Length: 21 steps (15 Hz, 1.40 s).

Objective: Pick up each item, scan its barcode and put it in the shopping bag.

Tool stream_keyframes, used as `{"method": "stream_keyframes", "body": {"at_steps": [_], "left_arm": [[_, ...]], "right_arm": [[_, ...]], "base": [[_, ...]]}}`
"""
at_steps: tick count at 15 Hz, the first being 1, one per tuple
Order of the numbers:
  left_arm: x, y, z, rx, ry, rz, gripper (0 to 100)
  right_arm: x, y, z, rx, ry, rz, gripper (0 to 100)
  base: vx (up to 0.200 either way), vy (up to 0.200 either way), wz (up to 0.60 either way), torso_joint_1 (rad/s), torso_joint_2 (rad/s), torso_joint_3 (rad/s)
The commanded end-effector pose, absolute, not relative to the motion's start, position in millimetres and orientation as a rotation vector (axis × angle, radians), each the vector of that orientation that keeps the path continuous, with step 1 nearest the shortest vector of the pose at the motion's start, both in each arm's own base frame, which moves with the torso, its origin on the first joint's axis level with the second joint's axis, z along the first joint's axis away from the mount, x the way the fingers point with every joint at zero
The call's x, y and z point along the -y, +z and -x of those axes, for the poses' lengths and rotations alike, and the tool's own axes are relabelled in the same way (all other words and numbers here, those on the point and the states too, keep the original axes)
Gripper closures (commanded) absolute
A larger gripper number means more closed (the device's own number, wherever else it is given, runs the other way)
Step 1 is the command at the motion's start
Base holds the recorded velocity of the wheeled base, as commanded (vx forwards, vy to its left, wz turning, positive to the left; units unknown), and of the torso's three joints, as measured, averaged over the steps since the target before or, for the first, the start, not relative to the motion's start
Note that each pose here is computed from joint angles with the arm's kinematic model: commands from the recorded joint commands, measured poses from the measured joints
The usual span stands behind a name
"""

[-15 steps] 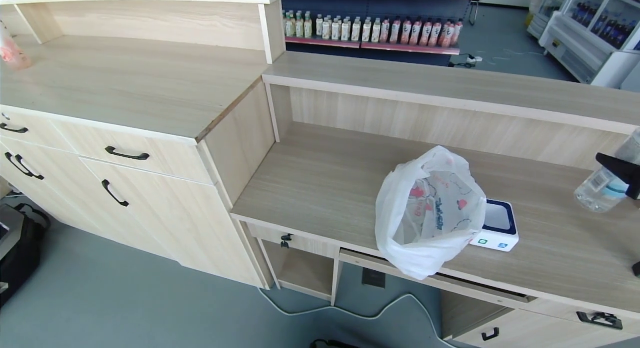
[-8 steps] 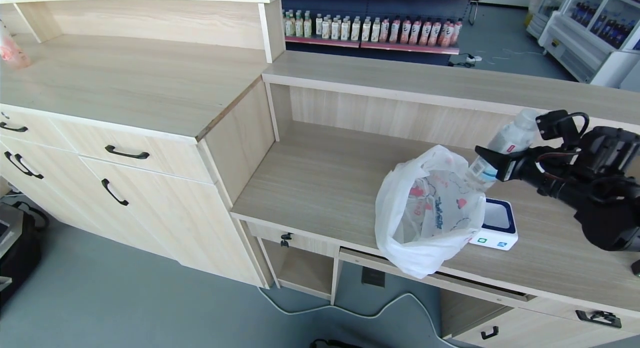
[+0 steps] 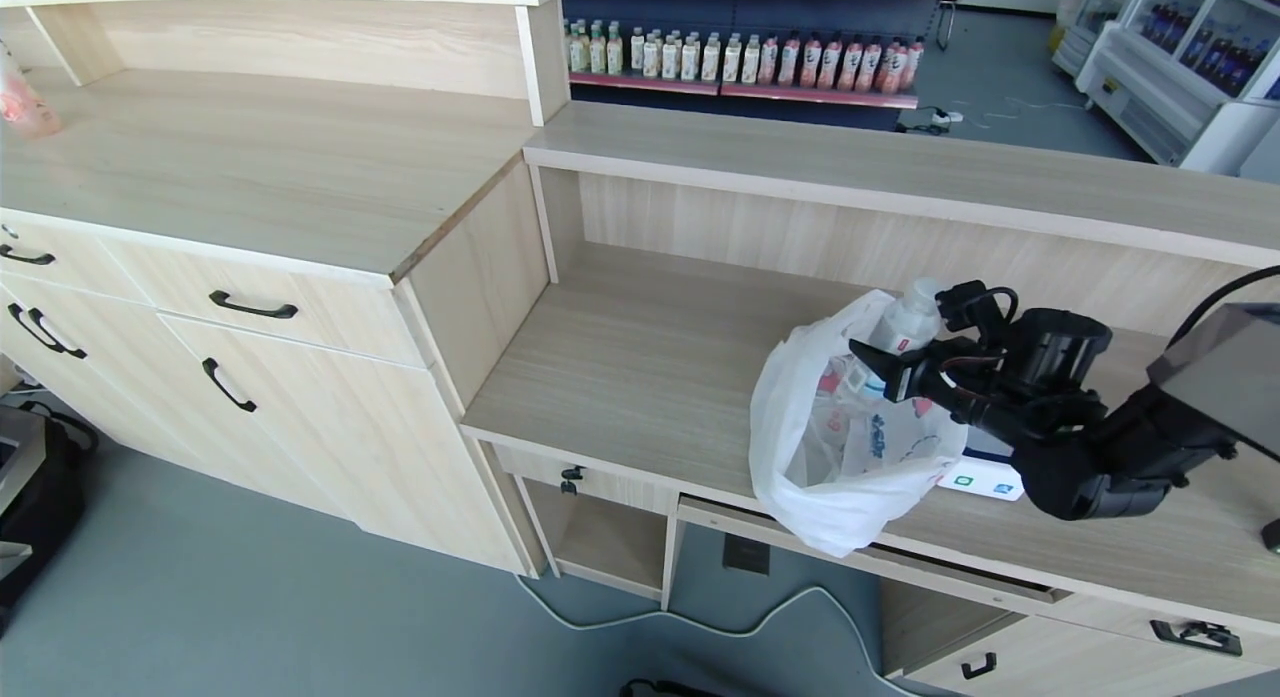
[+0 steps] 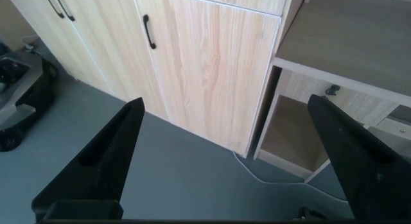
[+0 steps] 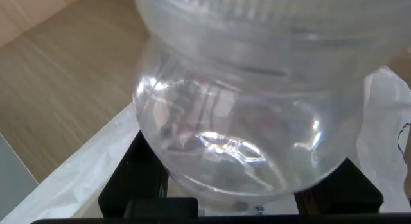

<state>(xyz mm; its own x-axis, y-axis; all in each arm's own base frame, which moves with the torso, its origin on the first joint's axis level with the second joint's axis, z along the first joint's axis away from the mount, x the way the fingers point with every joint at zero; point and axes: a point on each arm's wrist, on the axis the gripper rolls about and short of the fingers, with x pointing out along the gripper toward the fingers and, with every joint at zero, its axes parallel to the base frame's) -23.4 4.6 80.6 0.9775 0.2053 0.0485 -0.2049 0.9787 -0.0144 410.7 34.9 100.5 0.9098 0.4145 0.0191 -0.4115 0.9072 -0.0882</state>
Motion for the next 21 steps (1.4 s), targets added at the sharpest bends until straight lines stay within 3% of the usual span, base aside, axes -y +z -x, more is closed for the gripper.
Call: {"method": "stream_keyframes", "body": {"at_steps": [1,7,13,14,18,21], "left_arm": [[-5,81,23,0.051,0.207,0.010,0],[-5,81,23,0.051,0.207,0.010,0],[-5,81,23,0.051,0.207,0.010,0],[-5,81,23,0.051,0.207,0.010,0],[-5,81,23,0.051,0.207,0.010,0],[-5,81,23,0.051,0.207,0.010,0]], "right_arm": [[-44,76,-427,0.017,0.448,0.075,100],[-60,47,-436,0.011,0.482,0.080,100],[-62,39,-443,0.039,0.482,0.108,100],[-62,39,-442,0.037,0.482,0.108,0],[-60,60,-441,0.082,0.478,0.105,0],[-59,108,-430,0.153,0.480,0.112,0]], "base": [[0.000,0.000,0.00,0.000,0.00,0.000],[0.000,0.000,0.00,0.000,0.00,0.000],[0.000,0.000,0.00,0.000,0.00,0.000],[0.000,0.000,0.00,0.000,0.00,0.000],[0.000,0.000,0.00,0.000,0.00,0.000],[0.000,0.000,0.00,0.000,0.00,0.000]]}}
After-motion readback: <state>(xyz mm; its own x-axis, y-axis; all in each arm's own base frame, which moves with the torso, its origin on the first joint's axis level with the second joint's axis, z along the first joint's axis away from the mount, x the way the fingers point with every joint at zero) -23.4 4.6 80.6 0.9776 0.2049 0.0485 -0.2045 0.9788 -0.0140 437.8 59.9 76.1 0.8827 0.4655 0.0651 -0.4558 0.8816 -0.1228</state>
